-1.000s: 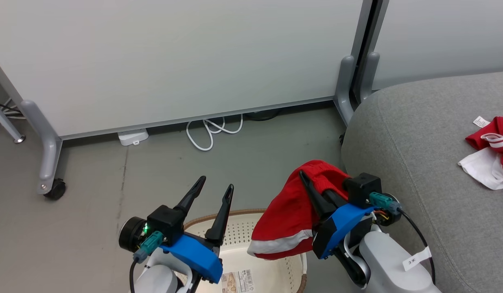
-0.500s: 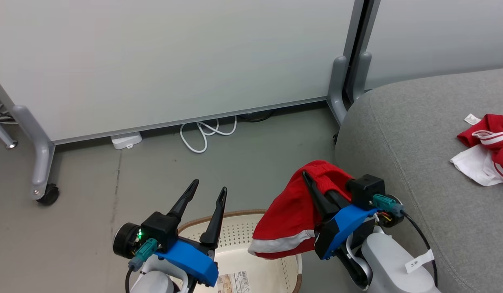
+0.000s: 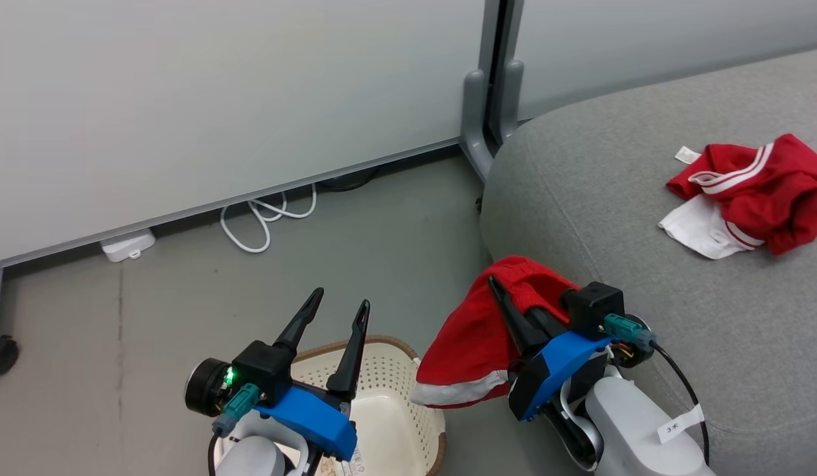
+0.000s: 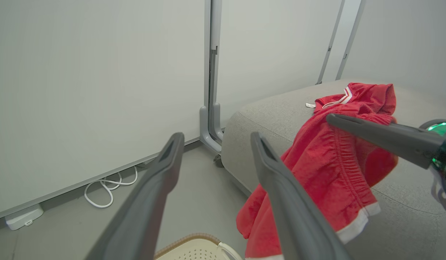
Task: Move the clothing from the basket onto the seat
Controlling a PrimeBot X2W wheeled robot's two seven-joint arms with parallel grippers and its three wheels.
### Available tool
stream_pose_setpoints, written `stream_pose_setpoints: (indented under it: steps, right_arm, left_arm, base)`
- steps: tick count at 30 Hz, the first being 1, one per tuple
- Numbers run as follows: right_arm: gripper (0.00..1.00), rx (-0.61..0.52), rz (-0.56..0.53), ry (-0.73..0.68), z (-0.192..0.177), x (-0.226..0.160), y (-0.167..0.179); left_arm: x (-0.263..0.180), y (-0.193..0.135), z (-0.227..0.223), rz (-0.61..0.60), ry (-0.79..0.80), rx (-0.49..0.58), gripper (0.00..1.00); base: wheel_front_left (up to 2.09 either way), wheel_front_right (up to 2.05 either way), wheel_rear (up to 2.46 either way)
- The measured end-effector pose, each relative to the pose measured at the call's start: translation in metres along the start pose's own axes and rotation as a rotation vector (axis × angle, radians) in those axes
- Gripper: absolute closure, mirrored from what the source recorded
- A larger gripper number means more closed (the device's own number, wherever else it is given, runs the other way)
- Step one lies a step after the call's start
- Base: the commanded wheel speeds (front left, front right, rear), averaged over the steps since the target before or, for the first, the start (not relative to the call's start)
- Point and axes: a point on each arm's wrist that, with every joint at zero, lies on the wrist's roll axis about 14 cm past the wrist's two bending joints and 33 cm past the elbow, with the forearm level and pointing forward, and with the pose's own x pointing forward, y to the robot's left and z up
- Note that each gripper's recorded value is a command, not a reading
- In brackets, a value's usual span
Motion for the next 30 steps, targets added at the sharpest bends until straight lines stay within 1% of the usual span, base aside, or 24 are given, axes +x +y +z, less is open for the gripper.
stream_pose_setpoints:
  steps: [6, 18, 30]
  right_arm:
    - [1.0, 0.003, -0.071, -0.002, 0.0, -0.015, -0.024]
    - [1.0, 0.02, -0.231, -0.006, -0.001, -0.053, -0.071]
    - [1.0, 0.029, -0.345, -0.016, 0.0, -0.086, -0.099]
  left_arm:
    - [0.018, -0.019, -0.007, -0.074, 0.019, -0.008, 0.0]
    - [0.049, -0.069, -0.021, -0.249, 0.05, -0.019, 0.0]
    - [0.063, -0.105, -0.032, -0.366, 0.075, -0.03, 0.0]
  base:
    - [0.0, 0.0, 0.0]
    - [0.0, 0.0, 0.0]
    - [0.0, 0.0, 0.0]
